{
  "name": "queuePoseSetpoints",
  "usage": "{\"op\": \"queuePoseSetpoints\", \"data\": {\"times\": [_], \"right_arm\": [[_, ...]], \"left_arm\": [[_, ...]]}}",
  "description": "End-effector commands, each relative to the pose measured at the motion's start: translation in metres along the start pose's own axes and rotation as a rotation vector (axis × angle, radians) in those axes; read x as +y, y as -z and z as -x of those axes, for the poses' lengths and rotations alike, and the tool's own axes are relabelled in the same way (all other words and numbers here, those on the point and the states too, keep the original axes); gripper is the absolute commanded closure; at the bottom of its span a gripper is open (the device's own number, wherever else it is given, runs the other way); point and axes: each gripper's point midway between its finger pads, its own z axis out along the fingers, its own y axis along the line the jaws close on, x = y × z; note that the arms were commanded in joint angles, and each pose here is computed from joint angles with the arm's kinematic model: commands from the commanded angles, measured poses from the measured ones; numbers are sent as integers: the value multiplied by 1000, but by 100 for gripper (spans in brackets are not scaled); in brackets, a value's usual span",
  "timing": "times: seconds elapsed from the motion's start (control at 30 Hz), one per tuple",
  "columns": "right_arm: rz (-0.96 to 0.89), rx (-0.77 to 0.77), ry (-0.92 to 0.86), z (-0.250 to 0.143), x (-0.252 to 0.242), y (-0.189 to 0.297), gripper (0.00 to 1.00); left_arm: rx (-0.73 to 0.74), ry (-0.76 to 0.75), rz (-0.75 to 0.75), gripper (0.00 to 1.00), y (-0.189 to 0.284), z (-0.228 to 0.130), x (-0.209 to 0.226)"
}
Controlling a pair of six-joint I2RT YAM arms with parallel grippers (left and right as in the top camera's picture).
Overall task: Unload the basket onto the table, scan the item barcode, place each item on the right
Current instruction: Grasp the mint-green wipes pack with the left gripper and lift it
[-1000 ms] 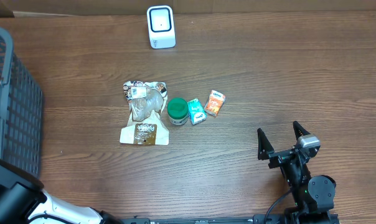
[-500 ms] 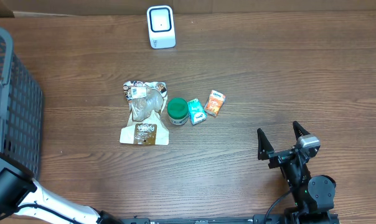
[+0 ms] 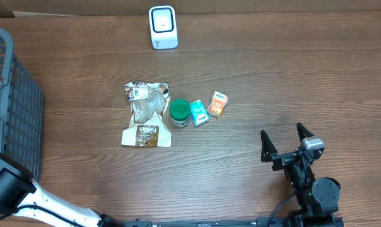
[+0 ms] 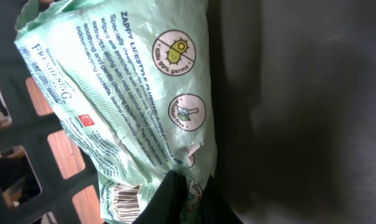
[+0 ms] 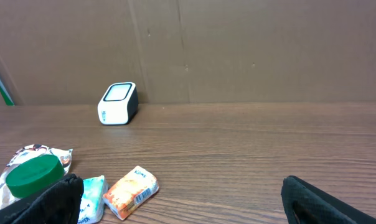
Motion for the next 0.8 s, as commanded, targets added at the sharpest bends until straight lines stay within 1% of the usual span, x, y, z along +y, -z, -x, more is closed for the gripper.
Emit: {"op": "queuePoseSetpoints", "data": {"times": [0.0,0.1,0.2,0.33,0.5,0.63,0.77], "right_arm": [[-2,-4,-4,-2,-1,0,0],[-2,-4,-4,-2,-1,0,0],[-2,-4,-4,-2,-1,0,0],[-2,-4,-3,-2,-1,0,0],[-2,-4,-3,-2,-1,0,0],[-2,-4,-4,-2,-1,0,0],[-2,-4,-4,-2,-1,0,0]], "left_arm": [[103,-35,-20,96,-18,-21,-13],[100,-37,-42,96,-1,-15,-14],[58,-37,-65,96,32,0,-13],[-35,-30,-159,96,95,18,-19],[-242,-26,-313,96,201,32,-24],[-439,-39,-454,96,294,21,-23],[-586,-86,-606,96,370,-15,-22]]}}
